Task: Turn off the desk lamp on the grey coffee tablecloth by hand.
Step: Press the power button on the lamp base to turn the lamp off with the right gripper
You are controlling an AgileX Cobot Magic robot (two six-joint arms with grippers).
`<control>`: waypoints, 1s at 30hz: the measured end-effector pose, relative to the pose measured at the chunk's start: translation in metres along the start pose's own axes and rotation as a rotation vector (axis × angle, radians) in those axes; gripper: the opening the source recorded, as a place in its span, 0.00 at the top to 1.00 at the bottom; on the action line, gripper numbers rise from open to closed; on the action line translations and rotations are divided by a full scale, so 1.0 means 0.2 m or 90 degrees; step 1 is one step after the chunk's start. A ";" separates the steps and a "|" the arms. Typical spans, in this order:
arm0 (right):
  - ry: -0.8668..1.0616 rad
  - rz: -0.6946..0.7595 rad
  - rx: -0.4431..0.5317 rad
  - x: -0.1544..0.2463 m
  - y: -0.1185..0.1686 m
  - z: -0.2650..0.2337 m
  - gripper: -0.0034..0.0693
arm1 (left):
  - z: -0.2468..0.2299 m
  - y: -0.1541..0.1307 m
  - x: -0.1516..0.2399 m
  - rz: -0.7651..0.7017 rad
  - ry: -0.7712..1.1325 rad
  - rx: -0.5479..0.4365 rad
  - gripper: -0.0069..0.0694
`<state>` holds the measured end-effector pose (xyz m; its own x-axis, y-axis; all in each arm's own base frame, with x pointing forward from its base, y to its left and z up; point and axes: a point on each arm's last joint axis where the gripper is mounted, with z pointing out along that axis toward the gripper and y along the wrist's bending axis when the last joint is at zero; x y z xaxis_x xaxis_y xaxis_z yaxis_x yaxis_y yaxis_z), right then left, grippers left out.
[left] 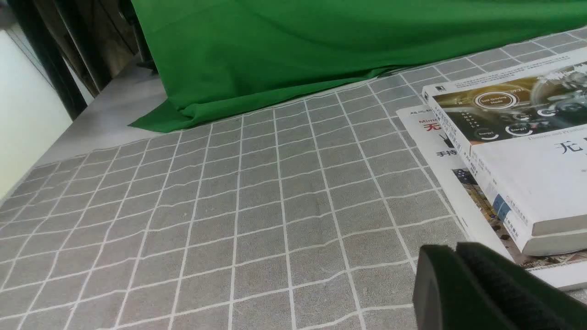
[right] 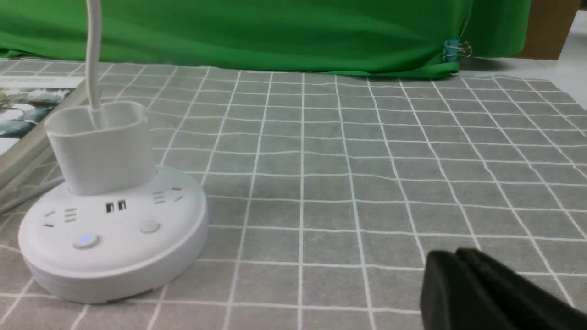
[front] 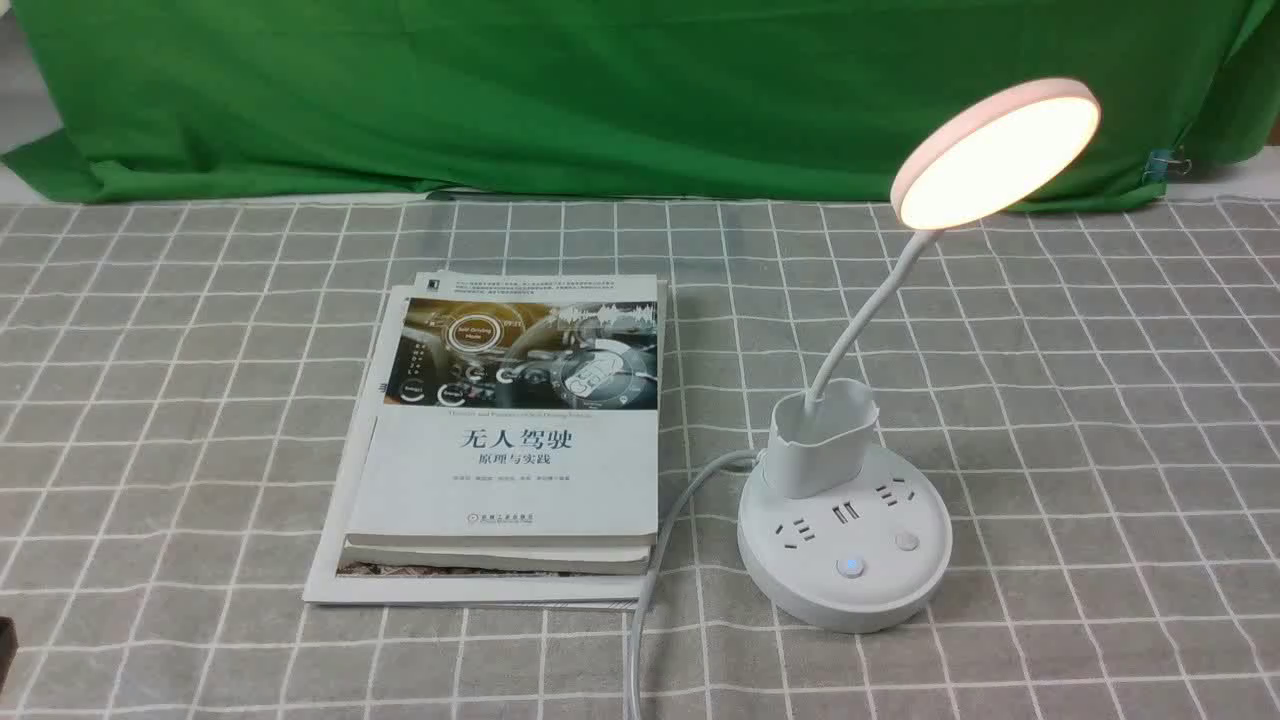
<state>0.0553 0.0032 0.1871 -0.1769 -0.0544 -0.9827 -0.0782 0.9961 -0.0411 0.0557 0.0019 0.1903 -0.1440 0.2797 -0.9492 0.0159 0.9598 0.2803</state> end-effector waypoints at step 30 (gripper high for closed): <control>-0.086 -0.001 -0.003 -0.06 0.00 0.00 0.89 | 0.00 0.00 0.00 0.000 0.000 0.000 0.89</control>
<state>0.0566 0.0043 0.1994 -0.0423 -0.0460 -0.9980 -0.0832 0.9956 -0.0423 0.0557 0.0019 0.1903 -0.1440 0.2797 -0.9492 0.0159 0.9598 0.2803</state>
